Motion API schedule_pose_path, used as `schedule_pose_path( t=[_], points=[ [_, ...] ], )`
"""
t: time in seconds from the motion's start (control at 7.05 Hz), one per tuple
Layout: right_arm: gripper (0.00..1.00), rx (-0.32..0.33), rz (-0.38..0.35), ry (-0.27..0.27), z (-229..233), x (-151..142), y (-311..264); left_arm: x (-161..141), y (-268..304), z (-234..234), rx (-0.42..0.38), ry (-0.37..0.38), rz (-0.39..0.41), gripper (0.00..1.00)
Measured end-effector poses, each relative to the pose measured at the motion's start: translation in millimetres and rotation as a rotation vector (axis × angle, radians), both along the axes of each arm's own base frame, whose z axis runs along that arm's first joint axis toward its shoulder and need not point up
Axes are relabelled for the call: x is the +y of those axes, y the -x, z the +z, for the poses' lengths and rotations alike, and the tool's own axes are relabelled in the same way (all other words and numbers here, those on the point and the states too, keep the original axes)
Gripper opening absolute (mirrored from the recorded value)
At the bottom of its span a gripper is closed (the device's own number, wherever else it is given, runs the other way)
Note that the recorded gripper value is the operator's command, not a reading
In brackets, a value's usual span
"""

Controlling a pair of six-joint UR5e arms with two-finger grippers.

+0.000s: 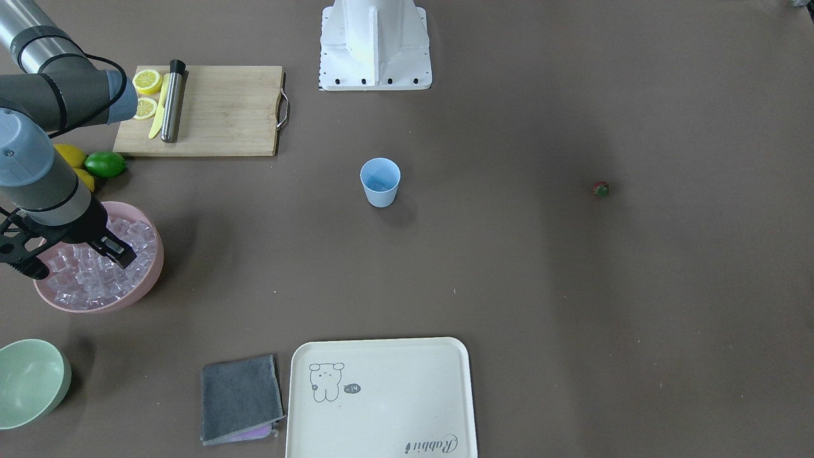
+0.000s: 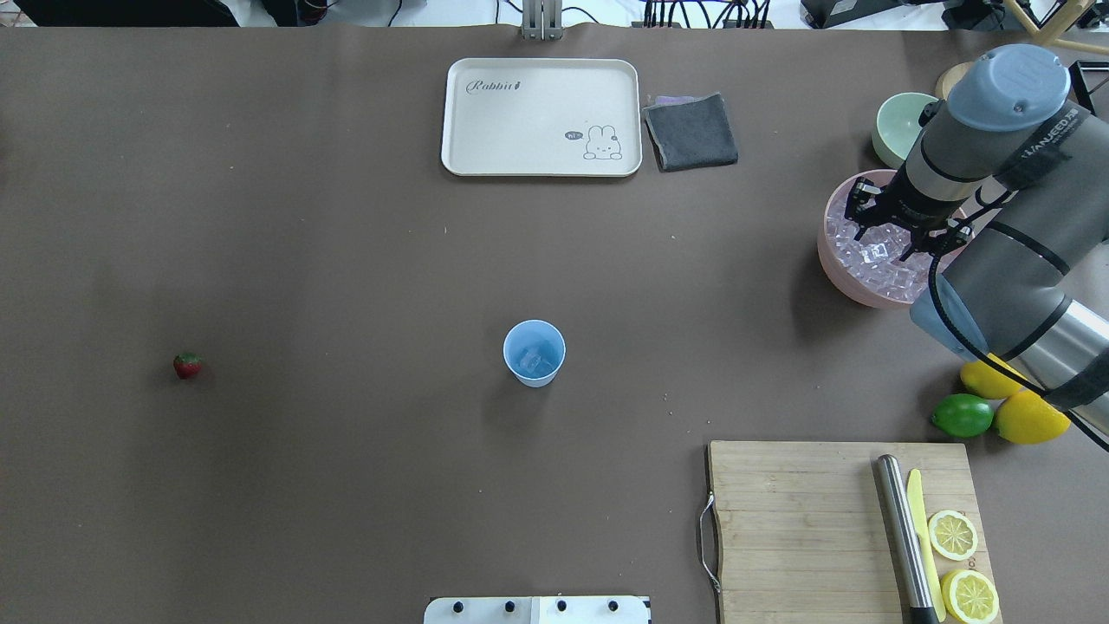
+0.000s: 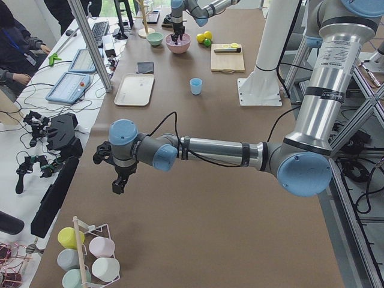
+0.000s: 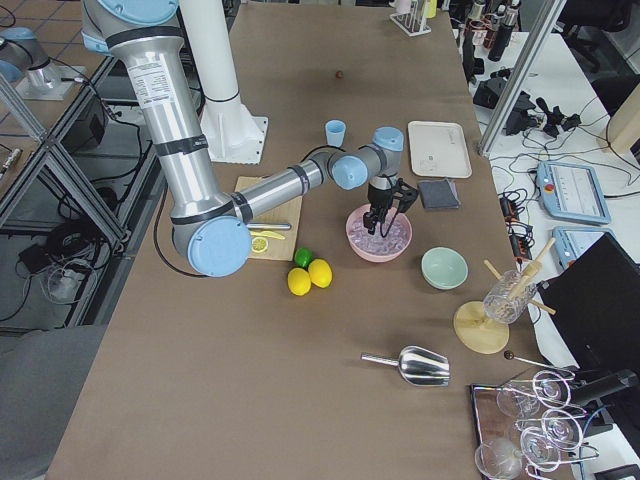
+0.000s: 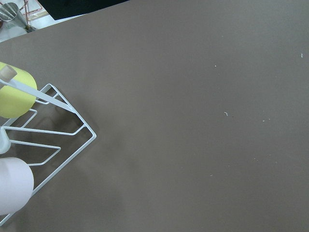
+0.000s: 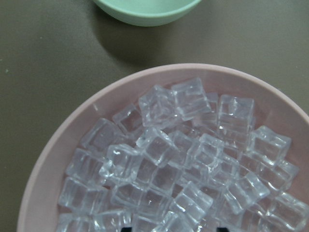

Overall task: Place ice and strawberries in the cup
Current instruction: 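Lower the right gripper into the ice and grasp a cube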

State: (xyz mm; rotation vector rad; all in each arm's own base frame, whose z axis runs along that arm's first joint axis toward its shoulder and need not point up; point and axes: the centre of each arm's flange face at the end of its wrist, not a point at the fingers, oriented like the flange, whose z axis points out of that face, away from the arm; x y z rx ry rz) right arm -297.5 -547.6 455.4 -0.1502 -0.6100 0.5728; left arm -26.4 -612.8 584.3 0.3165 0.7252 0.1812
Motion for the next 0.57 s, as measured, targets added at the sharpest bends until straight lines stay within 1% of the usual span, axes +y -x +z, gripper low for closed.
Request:
schedule_pose_path(
  t=[0.57],
  points=[
    [0.66,0.010,-0.009,0.012,8.1,3.2,5.6,0.0,0.0,-0.2,0.000,0.000,0.000,0.98]
  ],
)
